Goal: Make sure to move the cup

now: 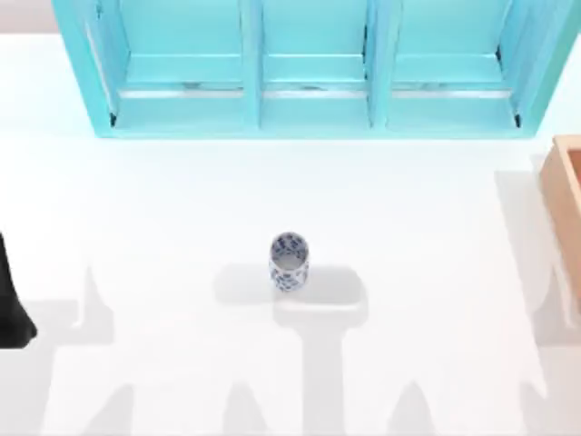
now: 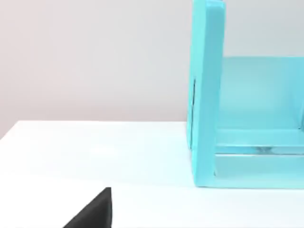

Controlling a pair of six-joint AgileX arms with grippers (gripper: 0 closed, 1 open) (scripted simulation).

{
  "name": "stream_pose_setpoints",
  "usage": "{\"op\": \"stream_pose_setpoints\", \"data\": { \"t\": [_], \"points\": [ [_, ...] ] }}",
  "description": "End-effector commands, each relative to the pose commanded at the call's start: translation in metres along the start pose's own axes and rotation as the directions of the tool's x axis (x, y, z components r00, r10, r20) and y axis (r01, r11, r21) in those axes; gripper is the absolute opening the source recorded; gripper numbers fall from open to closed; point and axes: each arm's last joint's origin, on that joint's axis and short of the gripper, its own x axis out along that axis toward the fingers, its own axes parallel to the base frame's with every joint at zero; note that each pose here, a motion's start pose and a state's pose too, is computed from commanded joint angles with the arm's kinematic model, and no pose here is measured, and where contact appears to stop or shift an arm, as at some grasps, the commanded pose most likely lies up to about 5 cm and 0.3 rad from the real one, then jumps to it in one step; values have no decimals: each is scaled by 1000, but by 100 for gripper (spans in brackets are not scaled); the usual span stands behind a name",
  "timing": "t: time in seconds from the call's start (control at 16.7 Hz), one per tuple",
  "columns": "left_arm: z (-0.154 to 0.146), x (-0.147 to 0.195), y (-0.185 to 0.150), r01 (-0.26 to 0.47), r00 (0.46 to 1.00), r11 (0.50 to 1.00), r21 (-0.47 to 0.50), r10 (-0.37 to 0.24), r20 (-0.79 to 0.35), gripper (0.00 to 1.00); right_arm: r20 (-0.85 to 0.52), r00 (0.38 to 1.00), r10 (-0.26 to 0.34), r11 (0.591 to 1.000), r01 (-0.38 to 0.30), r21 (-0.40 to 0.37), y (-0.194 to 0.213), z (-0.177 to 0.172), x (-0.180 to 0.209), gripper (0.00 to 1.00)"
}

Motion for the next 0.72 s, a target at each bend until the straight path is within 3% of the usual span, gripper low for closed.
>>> {"op": "stream_pose_setpoints", "data": {
  "t": [0.36,0.54,0.72],
  "points": [
    [18,1,0,-13,997,998,-54,9,-74,100,0,1000,0,1000,0,0,0,0,0,100],
    [47,10,0,-51,976,990,-134,22,-215,100,0,1000,0,1000,0,0,0,0,0,100],
    [79,36,-3,-123,906,971,-204,26,-424,100,0,1000,0,1000,0,0,0,0,0,100]
  ]
}}
